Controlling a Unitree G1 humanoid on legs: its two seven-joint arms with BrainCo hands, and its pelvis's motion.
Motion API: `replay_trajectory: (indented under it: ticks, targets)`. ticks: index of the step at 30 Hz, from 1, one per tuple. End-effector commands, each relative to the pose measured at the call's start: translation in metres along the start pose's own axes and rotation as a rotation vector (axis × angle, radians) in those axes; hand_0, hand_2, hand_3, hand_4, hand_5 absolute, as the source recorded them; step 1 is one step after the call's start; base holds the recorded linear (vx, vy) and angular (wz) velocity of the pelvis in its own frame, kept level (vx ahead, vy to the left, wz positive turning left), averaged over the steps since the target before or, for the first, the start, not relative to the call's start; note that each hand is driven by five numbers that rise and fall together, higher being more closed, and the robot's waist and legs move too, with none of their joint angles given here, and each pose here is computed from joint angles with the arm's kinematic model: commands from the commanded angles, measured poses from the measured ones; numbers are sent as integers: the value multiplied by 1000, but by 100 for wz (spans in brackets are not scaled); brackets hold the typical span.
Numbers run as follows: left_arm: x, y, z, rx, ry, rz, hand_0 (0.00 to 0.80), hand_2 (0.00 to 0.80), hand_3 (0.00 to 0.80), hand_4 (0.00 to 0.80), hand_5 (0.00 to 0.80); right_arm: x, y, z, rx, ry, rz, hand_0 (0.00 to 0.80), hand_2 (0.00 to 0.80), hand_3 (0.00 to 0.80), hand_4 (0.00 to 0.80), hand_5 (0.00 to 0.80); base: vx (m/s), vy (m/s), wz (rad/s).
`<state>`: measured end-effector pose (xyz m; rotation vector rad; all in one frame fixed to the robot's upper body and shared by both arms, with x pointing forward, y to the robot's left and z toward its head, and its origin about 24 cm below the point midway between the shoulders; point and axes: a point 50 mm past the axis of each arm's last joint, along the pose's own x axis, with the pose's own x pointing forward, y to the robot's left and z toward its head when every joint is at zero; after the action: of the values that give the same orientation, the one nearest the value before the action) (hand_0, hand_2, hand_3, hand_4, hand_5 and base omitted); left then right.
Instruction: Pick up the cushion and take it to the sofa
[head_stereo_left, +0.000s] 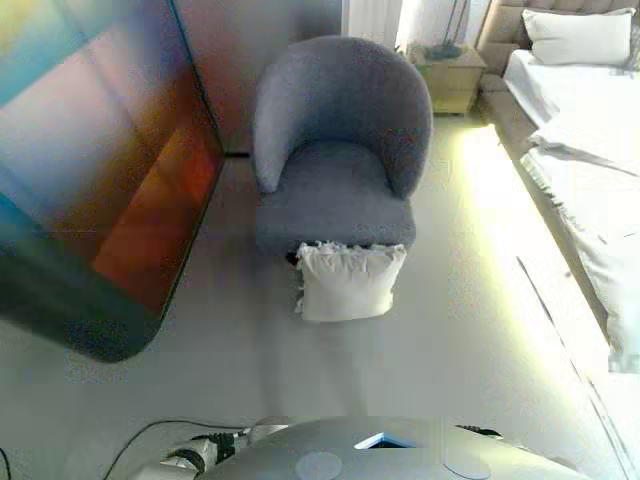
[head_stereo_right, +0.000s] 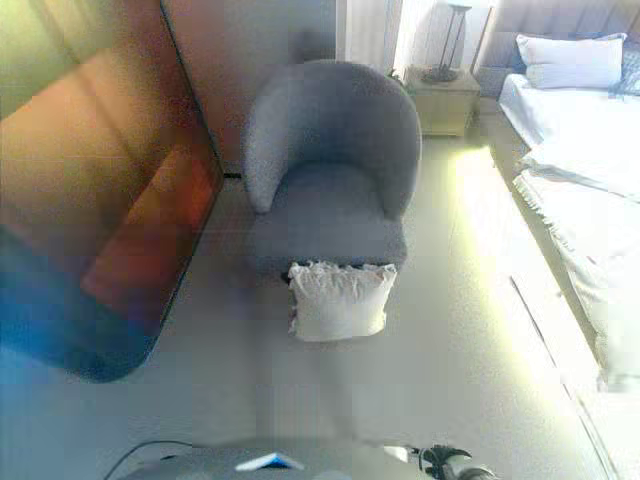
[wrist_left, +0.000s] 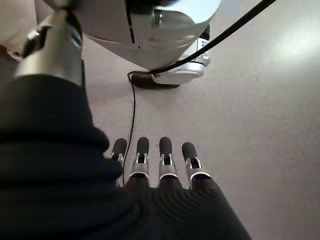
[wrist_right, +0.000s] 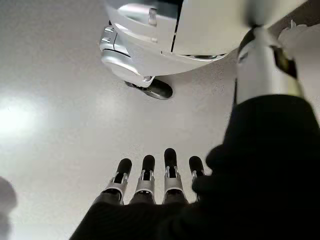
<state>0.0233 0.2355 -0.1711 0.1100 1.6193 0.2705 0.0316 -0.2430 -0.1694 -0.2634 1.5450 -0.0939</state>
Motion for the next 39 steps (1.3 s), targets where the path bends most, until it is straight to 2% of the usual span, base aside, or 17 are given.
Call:
replay_trajectory:
  ticks: [1, 29, 39]
  targets:
    - [-3, -3, 18, 48, -21, 19, 0, 0, 0, 0, 0, -1, 1, 23, -18, -31, 2, 0, 0, 0, 0, 0, 0, 0, 0]
    - [-2, -2, 17, 40, -10, 16, 0, 0, 0, 0, 0, -1, 2, 22, -15, -20, 6, 0, 0, 0, 0, 0, 8, -15, 0]
    - [-4, -1, 28, -38, -81, 36, 0, 0, 0, 0, 0, -3, -5, 36, -38, -51, -12, 0, 0, 0, 0, 0, -16, -104, 2]
